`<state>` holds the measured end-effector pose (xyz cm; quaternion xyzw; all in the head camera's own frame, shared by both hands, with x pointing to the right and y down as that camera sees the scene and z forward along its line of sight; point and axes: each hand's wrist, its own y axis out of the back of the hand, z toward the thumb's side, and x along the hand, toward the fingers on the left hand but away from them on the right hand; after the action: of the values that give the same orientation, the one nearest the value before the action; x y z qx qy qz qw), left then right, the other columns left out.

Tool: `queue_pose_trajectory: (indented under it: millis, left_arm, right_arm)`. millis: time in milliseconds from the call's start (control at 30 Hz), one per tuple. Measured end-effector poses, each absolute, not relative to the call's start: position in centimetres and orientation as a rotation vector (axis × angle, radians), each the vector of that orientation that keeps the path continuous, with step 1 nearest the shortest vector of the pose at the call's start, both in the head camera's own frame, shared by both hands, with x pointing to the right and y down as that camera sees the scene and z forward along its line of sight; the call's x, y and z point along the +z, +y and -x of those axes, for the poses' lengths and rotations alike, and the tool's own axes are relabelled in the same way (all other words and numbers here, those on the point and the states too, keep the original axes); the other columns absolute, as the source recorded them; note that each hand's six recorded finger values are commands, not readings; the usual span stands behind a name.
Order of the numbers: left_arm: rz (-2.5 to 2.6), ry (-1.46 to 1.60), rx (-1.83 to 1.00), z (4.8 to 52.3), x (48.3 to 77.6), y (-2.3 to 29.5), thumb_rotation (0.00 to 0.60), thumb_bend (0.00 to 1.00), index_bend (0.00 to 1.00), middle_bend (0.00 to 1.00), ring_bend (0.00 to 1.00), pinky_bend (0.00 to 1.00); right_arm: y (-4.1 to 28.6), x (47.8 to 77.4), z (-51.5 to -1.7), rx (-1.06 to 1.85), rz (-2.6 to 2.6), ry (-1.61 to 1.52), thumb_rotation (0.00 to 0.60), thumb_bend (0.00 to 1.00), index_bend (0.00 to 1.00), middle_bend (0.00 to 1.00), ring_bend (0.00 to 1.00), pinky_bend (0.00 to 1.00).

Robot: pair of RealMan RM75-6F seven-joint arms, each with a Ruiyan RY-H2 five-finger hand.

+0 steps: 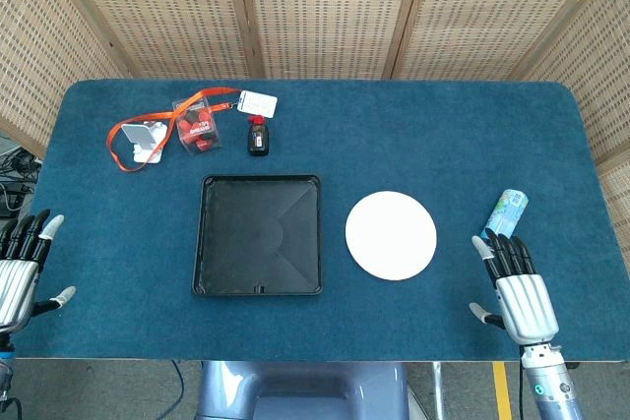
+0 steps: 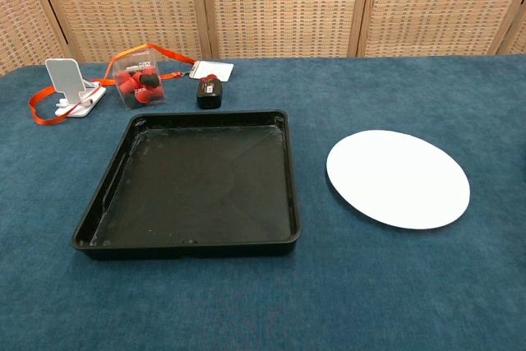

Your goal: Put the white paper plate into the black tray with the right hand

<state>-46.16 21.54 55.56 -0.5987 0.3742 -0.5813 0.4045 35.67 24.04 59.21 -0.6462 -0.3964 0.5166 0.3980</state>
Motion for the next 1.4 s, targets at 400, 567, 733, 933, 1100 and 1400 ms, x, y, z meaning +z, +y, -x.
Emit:
queue_pose_trajectory:
  millis: [400,567,733,933,1100,1400]
  left_arm:
    - [1.509,0.940,-1.458,45.9,55.4,21.6,0.600,0.00,0.00,0.00,0.00,0.00]
    - [1.511,0.936,-1.464,46.0,55.6,21.5,0.600,0.00,0.00,0.00,0.00,0.00]
    - [1.509,0.936,-1.465,45.9,55.6,21.5,0.600,0.00,0.00,0.00,0.00,0.00]
    - [1.504,0.940,-1.462,45.9,55.4,21.5,0.600,0.00,0.00,0.00,0.00,0.00]
    - [1.502,0.943,-1.463,45.9,55.4,21.5,0.600,0.00,0.00,0.00,0.00,0.00]
    - [1.505,0.945,-1.474,46.2,55.6,21.4,0.600,0.00,0.00,0.00,0.00,0.00]
  right_arm:
    - [23.9,59.0,-35.4,1.292,1.638,-1.026,0.600,0.17,0.05,0.00,0.00,0.01]
    - [24.0,59.2,-35.3,1.299,1.635,-1.017,0.600,0.17,0.05,0.00,0.00,0.01]
    - [24.4,59.8,-34.9,1.308,1.648,-0.994,0.600,0.16,0.05,0.00,0.00,0.01]
    - [24.8,60.8,-34.1,1.305,1.678,-0.969,0.600,0.27,0.07,0.00,0.00,0.01]
    - [25.2,62.4,-32.7,1.295,1.725,-0.949,0.600,0.39,0.08,0.00,0.00,0.01]
    - [25.1,66.1,-29.5,1.273,1.805,-0.939,0.600,0.46,0.08,0.00,0.00,0.01]
